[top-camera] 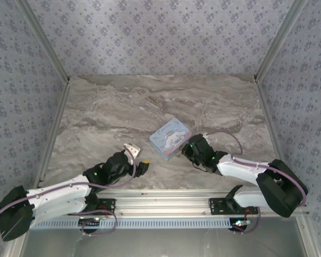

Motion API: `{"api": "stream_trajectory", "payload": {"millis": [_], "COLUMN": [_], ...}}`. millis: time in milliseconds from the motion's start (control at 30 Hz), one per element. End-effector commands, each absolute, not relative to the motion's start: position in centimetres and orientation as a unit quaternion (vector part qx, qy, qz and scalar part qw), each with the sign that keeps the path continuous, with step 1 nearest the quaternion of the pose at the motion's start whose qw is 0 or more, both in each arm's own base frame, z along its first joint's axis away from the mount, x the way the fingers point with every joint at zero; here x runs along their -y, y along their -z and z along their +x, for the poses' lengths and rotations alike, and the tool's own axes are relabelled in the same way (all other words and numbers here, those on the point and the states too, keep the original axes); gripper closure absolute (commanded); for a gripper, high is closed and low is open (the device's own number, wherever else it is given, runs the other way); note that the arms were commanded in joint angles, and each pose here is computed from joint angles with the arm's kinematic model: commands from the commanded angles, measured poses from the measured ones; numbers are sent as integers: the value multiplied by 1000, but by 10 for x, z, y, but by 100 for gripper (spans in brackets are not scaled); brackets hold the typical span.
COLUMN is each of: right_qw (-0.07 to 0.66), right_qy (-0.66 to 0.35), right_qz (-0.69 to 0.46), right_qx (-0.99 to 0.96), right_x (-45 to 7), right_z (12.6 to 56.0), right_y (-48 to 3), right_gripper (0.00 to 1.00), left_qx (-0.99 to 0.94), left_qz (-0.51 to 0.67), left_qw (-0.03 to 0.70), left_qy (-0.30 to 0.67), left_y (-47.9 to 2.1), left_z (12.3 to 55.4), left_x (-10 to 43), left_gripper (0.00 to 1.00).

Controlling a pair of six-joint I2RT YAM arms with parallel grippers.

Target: Unlock a padlock with a key

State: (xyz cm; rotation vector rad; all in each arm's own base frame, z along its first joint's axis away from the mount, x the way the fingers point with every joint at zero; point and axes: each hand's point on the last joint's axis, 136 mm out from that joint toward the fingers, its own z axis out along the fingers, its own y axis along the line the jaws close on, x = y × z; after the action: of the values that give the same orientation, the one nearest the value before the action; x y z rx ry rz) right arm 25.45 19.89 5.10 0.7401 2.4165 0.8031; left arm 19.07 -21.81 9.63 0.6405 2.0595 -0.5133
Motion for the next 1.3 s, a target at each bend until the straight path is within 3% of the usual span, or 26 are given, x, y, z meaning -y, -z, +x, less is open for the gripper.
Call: {"api": "stream_trajectory", "payload": {"millis": [0,200,233,267,533,833,900,1067,1267], "right_qw": [247,242,239,231,143,129,131,124,147], "right_qy": [-285,-261,-255,-250,-220,-202,-191,-156,-131], "right_qz": [256,235,230,222,183,196,193,183,170], "right_qx": [-890,-904,-908,-914,-947,-951,-954,-963,-966], "right_x": [-197,-182,-178,-175,-135,-97,-90,-76,-67], "right_z": [256,254,252,249,230,231,233,231,235], "right_y": [-57,-64,-66,-67,-67,-70,-69,-69,-86], "right_gripper": [100,100,100,100,100,100,95,65,42], "left_qx": [-832,-841,-845,-848,-871,-885,-892,-908,-916], "left_qz": [247,231,227,222,169,146,140,125,113], "left_qw": [453,451,448,446,430,415,405,381,371], "left_qy": [203,188,183,180,168,152,144,123,105], "left_y": [-102,-104,-104,-105,-126,-127,-125,-119,-119], "left_z": [195,200,201,203,221,227,228,232,243], "left_x": [216,209,207,205,185,173,169,159,150], "left_gripper": [24,19,6,2,2,2,2,2,2]}}
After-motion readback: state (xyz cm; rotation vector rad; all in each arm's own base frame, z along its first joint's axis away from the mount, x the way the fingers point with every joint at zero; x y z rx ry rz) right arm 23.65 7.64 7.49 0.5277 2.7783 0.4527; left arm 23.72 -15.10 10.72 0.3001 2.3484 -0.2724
